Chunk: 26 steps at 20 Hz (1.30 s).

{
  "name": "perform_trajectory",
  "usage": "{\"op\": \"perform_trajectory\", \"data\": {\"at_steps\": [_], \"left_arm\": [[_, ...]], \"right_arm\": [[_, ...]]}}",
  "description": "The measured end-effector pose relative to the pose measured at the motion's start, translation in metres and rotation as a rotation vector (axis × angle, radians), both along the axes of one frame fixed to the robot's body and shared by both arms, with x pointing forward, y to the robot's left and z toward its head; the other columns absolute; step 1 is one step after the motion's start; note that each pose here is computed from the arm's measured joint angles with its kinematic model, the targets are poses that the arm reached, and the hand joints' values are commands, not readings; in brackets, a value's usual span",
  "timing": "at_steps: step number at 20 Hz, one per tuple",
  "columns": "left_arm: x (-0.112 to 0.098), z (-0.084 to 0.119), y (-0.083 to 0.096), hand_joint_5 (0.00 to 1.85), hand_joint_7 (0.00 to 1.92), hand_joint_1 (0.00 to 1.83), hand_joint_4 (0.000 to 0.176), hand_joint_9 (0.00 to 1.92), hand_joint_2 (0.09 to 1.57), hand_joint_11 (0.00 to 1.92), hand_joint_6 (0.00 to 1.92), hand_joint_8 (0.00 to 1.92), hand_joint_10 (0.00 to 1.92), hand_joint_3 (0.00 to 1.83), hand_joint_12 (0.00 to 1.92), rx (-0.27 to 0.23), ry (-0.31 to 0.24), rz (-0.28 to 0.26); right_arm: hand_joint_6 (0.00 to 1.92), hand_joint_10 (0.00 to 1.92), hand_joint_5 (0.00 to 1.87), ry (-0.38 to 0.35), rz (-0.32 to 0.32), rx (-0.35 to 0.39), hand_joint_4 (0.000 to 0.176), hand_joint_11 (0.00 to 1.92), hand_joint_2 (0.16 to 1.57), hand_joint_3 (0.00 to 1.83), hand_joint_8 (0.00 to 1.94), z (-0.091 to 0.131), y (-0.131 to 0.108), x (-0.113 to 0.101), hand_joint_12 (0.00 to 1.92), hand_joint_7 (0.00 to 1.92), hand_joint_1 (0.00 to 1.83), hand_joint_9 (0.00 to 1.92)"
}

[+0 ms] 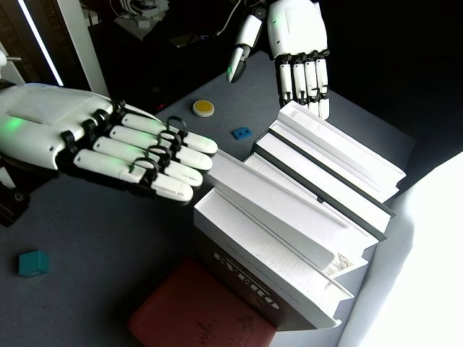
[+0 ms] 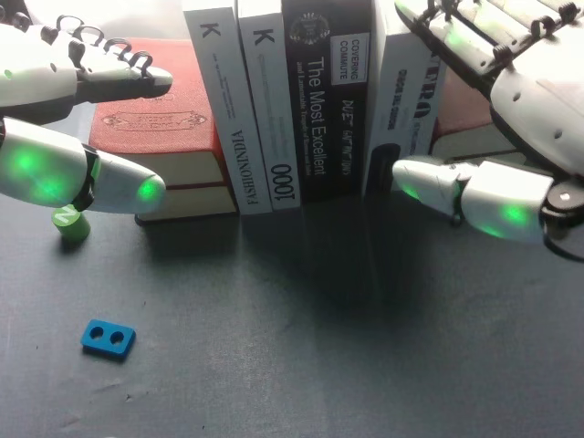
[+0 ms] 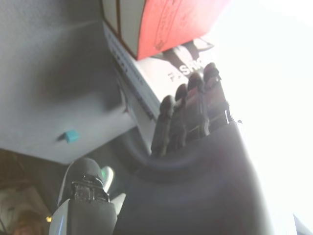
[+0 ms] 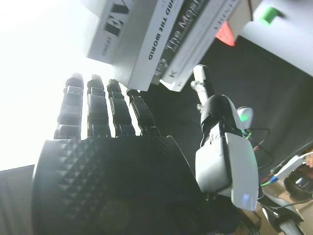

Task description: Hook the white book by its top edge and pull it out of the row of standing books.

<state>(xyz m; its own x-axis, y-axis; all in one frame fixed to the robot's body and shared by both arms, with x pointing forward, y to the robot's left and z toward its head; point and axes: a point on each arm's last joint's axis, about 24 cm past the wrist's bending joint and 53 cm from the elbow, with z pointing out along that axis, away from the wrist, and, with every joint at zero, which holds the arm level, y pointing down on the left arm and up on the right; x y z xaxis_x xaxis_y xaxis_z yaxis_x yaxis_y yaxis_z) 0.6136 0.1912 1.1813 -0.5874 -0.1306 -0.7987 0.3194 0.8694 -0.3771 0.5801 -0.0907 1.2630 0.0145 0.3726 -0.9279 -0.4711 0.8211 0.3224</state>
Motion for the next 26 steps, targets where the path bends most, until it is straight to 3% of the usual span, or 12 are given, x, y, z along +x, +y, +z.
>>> {"op": "perform_trajectory", "data": {"at_steps": [14, 20, 26], "left_arm": [[-0.001, -0.001, 0.0, 0.0, 0.0, 0.0, 0.0, 0.0, 1.12, 0.0, 0.0, 0.0, 0.0, 0.0, 0.0, 0.004, 0.008, -0.002], [-0.002, -0.003, 0.007, 0.0, 0.0, 0.0, 0.0, 0.0, 1.13, 0.0, 0.0, 0.0, 0.0, 0.0, 0.0, 0.011, 0.017, 0.009], [-0.011, -0.005, 0.004, 0.0, 0.0, 0.0, 0.0, 0.0, 1.13, 0.0, 0.0, 0.0, 0.0, 0.0, 0.0, 0.019, 0.03, -0.001]], "right_arm": [[0.0, 0.0, 0.0, -0.016, -0.035, -0.141, 0.0, 0.0, 1.19, 0.0, 0.0, -0.014, -0.009, -0.035, 0.0, 0.0, 0.0, 0.0], [0.0, 0.0, 0.0, 0.016, -0.017, -0.194, 0.0, 0.0, 1.18, 0.0, 0.0, -0.029, -0.004, -0.053, 0.0, 0.0, 0.0, 0.0], [0.0, 0.0, 0.01, 0.035, -0.005, -0.244, 0.0, 0.0, 1.18, 0.0, 0.0, -0.043, -0.004, -0.058, 0.0, 0.0, 0.0, 0.0]]}}
